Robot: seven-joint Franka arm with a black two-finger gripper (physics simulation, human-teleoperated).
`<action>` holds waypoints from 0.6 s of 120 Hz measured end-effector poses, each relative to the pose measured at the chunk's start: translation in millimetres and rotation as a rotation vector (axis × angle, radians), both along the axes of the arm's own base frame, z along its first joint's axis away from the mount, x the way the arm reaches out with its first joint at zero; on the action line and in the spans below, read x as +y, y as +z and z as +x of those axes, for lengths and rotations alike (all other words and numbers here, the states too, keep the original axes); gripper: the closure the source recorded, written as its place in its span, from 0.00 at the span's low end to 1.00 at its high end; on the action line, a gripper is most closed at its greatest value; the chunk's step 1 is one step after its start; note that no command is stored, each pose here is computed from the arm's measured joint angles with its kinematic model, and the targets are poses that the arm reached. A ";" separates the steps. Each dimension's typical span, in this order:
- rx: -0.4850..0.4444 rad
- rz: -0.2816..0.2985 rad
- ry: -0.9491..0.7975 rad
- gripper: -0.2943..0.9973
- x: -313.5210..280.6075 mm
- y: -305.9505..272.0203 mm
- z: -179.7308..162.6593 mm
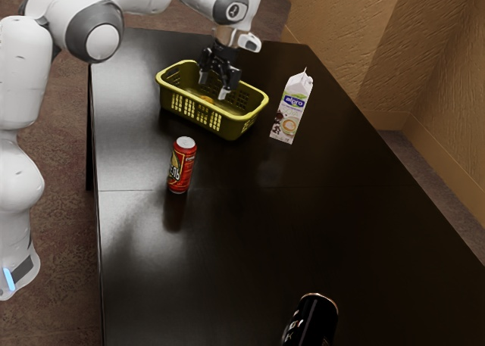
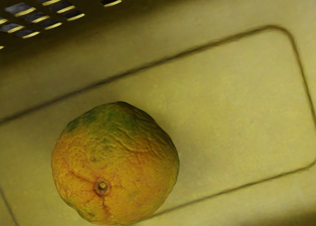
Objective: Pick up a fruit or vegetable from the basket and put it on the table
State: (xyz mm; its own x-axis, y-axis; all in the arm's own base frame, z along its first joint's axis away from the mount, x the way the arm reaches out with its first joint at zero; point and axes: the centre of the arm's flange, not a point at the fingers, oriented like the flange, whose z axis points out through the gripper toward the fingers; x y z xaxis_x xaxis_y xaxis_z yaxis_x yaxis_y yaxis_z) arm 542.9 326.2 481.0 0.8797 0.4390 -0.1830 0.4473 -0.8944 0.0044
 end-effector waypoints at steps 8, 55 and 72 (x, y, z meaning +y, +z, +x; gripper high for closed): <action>0.003 -0.001 0.000 0.23 1.0 -2.9 0.0; -0.004 0.005 0.031 0.23 25.6 -19.0 -3.9; 0.011 -0.008 0.034 0.23 29.7 -36.2 -2.2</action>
